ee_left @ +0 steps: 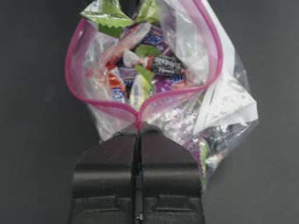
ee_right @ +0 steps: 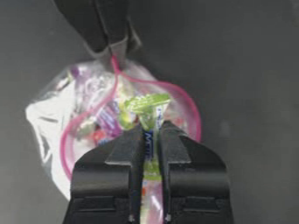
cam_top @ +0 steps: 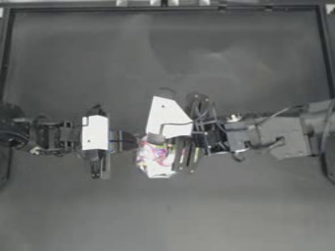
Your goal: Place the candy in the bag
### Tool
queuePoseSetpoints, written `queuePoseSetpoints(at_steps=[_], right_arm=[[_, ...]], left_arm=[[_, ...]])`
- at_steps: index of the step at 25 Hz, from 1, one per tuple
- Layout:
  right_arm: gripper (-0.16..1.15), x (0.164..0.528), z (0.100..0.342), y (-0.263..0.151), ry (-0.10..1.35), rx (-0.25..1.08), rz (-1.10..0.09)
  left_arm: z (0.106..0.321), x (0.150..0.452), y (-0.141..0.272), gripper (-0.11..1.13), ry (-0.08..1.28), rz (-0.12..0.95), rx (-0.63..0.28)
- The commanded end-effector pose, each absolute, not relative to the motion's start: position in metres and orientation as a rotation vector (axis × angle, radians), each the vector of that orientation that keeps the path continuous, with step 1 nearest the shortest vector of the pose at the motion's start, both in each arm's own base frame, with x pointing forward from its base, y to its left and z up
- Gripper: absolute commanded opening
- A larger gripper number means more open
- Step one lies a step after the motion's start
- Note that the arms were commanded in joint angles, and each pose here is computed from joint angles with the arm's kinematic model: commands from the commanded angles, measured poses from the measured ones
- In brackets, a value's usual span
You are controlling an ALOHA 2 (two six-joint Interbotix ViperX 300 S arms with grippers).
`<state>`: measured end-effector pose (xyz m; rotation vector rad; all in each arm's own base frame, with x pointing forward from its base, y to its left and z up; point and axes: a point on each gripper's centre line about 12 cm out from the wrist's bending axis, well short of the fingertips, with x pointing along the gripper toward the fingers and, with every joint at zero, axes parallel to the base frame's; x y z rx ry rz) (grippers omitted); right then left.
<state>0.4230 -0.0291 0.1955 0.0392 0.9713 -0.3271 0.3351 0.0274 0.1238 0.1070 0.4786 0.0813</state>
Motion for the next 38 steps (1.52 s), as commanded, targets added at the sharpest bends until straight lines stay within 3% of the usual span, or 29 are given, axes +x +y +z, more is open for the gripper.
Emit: queuePoseSetpoints(at_steps=[1, 21, 24, 30, 38], right_arm=[[0.41, 0.426, 0.206, -0.027, 0.937, 0.052, -0.316], [0.45, 0.43, 0.187, -0.023, 0.969, 0.077, -0.29], [0.58, 0.43, 0.189, -0.023, 0.964, 0.087, -0.29], [1.02, 0.429, 0.19, -0.021, 0.962, 0.107, -0.286], [1.02, 0.425, 0.207, -0.021, 0.927, 0.109, -0.285]], left_arm=[[0.136, 0.339, 0.027, 0.05, 0.436, 0.079, 0.114], [0.145, 0.336, 0.028, 0.05, 0.413, 0.082, 0.136], [0.144, 0.335, 0.028, 0.05, 0.416, 0.082, 0.134], [0.143, 0.335, 0.028, 0.05, 0.417, 0.083, 0.133], [0.144, 0.335, 0.028, 0.05, 0.414, 0.083, 0.133]])
